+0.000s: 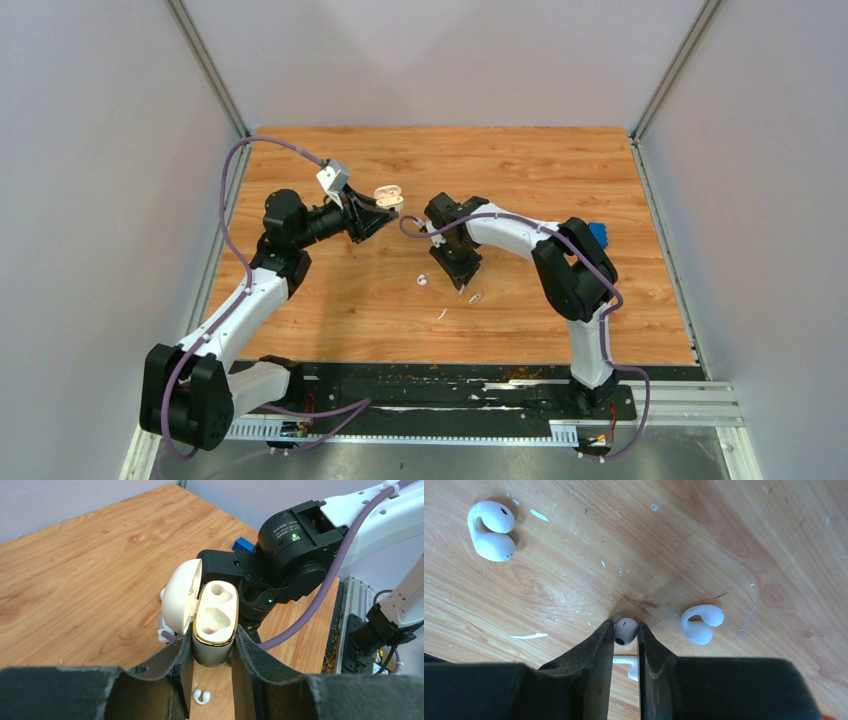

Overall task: Insert the wireless bluetooth earbuds into the charging case
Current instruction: Pick up the earbud from the center of the board, then place the earbud in the charging case.

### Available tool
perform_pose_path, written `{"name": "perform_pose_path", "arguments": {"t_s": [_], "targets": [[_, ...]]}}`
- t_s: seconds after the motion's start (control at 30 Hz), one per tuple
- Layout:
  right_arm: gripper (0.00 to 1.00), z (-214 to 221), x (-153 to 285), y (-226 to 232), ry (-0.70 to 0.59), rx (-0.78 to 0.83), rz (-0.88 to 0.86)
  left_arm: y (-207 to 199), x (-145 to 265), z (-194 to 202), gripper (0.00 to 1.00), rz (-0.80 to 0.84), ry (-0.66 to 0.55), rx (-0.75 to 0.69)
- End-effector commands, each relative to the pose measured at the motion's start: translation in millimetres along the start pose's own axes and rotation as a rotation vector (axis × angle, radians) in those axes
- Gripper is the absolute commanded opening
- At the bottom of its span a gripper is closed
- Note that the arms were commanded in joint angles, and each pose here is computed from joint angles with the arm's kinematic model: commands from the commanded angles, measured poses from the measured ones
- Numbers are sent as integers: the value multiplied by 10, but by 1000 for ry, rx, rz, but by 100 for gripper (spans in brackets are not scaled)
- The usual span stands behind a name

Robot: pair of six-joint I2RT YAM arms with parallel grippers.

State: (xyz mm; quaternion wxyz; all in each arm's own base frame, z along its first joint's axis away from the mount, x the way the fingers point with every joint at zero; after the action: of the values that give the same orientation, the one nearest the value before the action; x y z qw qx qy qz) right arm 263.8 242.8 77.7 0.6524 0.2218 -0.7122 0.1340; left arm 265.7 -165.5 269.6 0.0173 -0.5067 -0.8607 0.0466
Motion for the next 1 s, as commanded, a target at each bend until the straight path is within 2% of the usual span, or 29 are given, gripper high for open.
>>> {"name": "perform_pose_path", "arguments": {"t_s": [0.0, 0.23, 0.33, 0.47, 0.63, 0.8, 0.97], "targets": [[0, -302, 355, 10, -184, 94, -37, 14, 5, -46, 0, 4, -12, -46], [0, -100, 1159, 83, -389, 200, -159, 9, -92, -215, 0, 66, -68, -40], [0, -34, 1478, 109, -518, 299, -199, 31, -161, -293, 0, 98, -86, -39], [0, -110, 2082, 171, -843, 455, -216, -12, -231, -370, 0, 160, -118, -40], [0, -107, 3002, 393, -1335, 712, -253, -164, -313, -423, 0, 267, -137, -40], [0, -116, 3366, 670, -1517, 945, -207, -397, -366, -545, 0, 369, -166, -79], [0, -110, 3481, 909, -1635, 1116, -150, -546, -342, -634, 0, 426, -181, -100]]}}
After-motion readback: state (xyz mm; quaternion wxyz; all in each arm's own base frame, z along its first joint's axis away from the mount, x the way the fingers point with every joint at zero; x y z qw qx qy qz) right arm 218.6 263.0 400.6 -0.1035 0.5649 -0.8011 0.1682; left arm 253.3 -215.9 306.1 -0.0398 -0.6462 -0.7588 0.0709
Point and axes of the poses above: each gripper's point midway between its finger pads, its own x axis back along the fingers, its own y axis along the line the jaws close on, z = x × y, the point moved 6 cm from there along x, back along the fingers, and after that the axes turned 10 degrees about -x, right-handed, at the moved point
